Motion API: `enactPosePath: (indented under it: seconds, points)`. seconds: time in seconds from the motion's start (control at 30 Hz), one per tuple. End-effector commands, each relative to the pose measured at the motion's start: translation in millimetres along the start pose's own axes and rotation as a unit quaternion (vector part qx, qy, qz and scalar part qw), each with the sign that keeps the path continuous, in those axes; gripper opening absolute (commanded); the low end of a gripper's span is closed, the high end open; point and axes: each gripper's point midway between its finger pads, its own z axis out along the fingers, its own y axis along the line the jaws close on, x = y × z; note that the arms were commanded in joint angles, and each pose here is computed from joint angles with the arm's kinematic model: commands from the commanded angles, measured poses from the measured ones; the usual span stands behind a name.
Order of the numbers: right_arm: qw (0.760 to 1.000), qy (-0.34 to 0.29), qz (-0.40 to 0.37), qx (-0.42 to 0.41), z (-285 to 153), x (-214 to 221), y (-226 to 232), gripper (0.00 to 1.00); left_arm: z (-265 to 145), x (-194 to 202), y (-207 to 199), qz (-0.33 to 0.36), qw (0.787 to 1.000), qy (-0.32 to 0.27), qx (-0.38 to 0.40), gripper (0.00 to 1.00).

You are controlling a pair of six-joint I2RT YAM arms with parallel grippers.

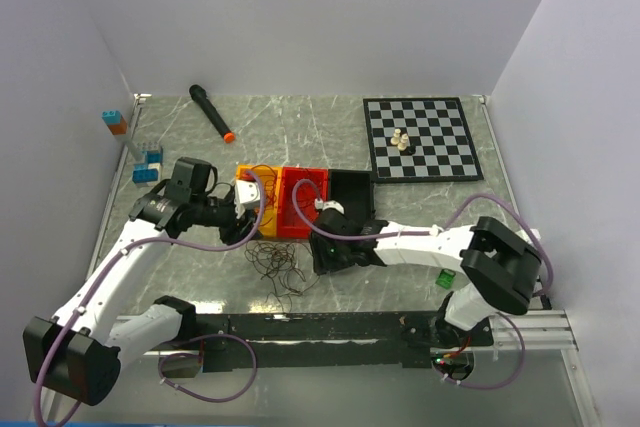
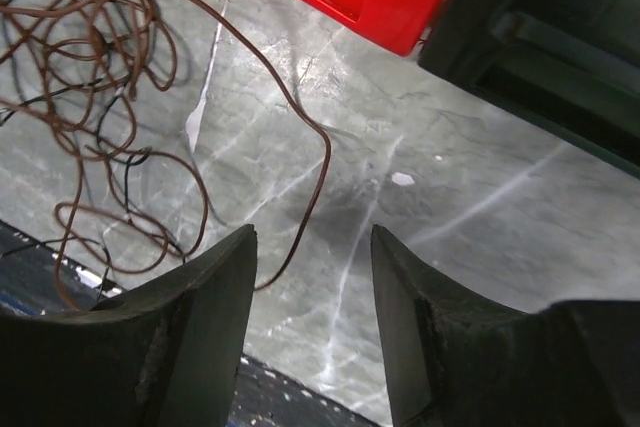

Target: Untangle the cables

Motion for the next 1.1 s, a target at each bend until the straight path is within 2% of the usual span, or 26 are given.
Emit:
enactPosePath:
  seconds: [0.0,0.1,0.17,0.23,0.37,0.53,0.63,0.67,0.9,1.07]
  points:
    - [0.999,-0.016,0.024,-0.030,5,-18,21,0.54,-1,-9,3,0.018,1.000,-0.015,-0.007,0.48]
    - [0.999,-0.016,0.025,-0.032,9,-18,23,0.43,0,-12,3,0.018,1.000,-0.019,-0.005,0.49]
    - [0.999,-0.026,0.022,-0.034,4,-24,25,0.24,2,-12,3,0.017,1.000,-0.021,-0.003,0.49]
    - [0.998,-0.047,0.013,-0.041,-9,-35,29,0.00,3,-12,1,0.016,1.000,-0.022,0.001,0.50]
    - [0.990,-0.113,-0.023,-0.083,-64,-64,48,0.00,6,-13,-20,0.022,0.997,-0.043,0.060,0.56]
    - [0.961,-0.195,-0.085,-0.178,-148,-84,81,0.00,16,-17,-23,-0.026,0.994,-0.064,0.087,0.62]
    - [0.944,-0.214,-0.115,-0.222,-183,-83,95,0.00,20,-21,-25,-0.046,0.991,-0.080,0.100,0.68]
    - [0.939,-0.220,-0.123,-0.234,-193,-83,99,0.00,21,-22,-26,-0.046,0.990,-0.085,0.103,0.76]
    - [0.910,-0.243,-0.153,-0.298,-242,-89,124,0.00,26,-14,-33,-0.038,0.987,-0.089,0.130,0.77]
    - [0.893,-0.289,-0.154,-0.308,-282,-110,131,0.00,27,-11,-42,-0.037,0.983,-0.097,0.154,0.78]
